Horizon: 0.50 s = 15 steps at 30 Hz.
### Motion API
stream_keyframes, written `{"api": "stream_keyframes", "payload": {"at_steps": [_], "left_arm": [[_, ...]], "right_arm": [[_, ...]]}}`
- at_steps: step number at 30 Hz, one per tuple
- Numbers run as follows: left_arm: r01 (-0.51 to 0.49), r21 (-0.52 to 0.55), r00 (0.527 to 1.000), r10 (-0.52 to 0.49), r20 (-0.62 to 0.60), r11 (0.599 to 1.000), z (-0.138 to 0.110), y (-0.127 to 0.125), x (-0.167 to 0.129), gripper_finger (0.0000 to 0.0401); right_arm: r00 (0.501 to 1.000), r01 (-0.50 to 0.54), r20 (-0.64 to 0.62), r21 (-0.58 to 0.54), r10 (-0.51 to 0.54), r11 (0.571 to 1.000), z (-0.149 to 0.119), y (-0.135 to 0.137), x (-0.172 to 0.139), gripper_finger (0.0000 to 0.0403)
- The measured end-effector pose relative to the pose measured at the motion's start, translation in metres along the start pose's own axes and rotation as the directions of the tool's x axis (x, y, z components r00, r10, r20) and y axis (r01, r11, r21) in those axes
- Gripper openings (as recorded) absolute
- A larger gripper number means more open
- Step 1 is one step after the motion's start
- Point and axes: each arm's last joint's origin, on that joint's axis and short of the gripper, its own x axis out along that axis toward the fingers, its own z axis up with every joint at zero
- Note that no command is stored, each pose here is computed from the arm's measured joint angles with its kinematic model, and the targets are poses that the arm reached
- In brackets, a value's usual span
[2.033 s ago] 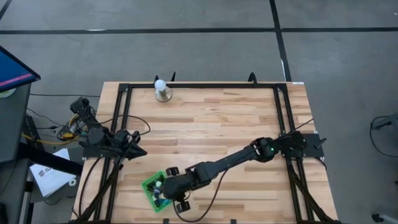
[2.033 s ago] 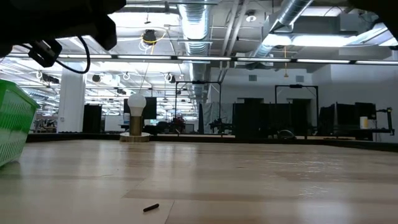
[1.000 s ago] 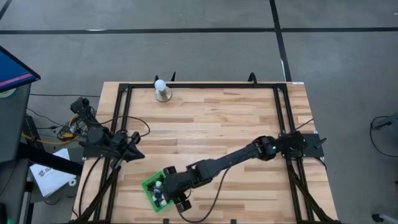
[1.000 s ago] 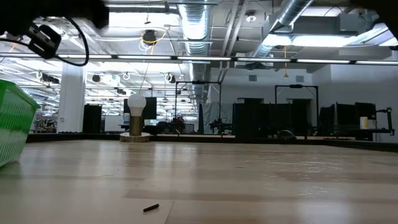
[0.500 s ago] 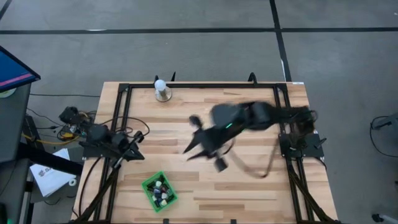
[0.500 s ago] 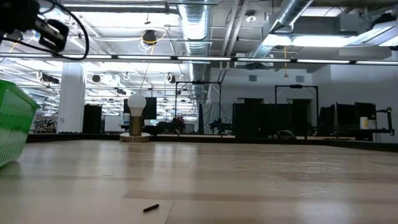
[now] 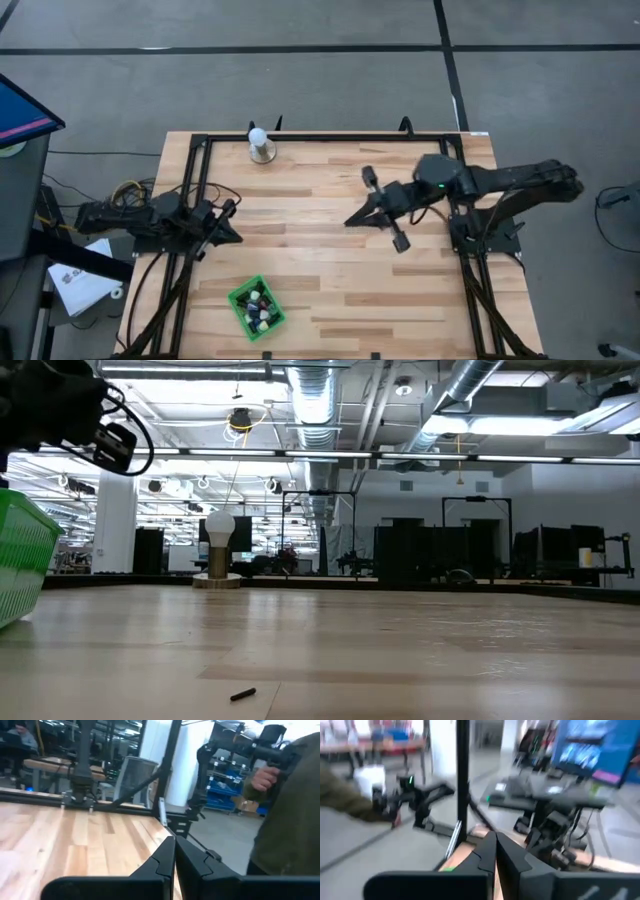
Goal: Pick & Place Nail Polish
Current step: Return to Home Position
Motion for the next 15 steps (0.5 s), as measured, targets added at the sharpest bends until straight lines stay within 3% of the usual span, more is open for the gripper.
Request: {"api": "stream_keyframes", "payload": {"at_steps": [5, 10, 15], "left_arm": [[-0.06, 0.067, 0.998, 0.059, 0.015, 0.996, 0.001, 0.005, -0.001, 0.0003], [-0.184, 0.135, 0.983, 0.179, 0.047, 0.974, 0.002, 0.009, -0.002, 0.0005], [-0.201, 0.175, 0.98, 0.2, 0.026, 0.964, 0.0, 0.009, 0.0, 0.0005]], "right_arm": [[0.982, 0.019, 0.186, 0.097, -0.037, 0.995, -0.051, 0.005, -0.03, 0.0001], [0.972, 0.006, 0.229, 0.2, -0.052, 0.98, -0.108, 0.011, -0.046, 0.0], [0.969, -0.006, 0.241, 0.249, -0.056, 0.968, -0.155, 0.017, -0.057, 0.0]]}}
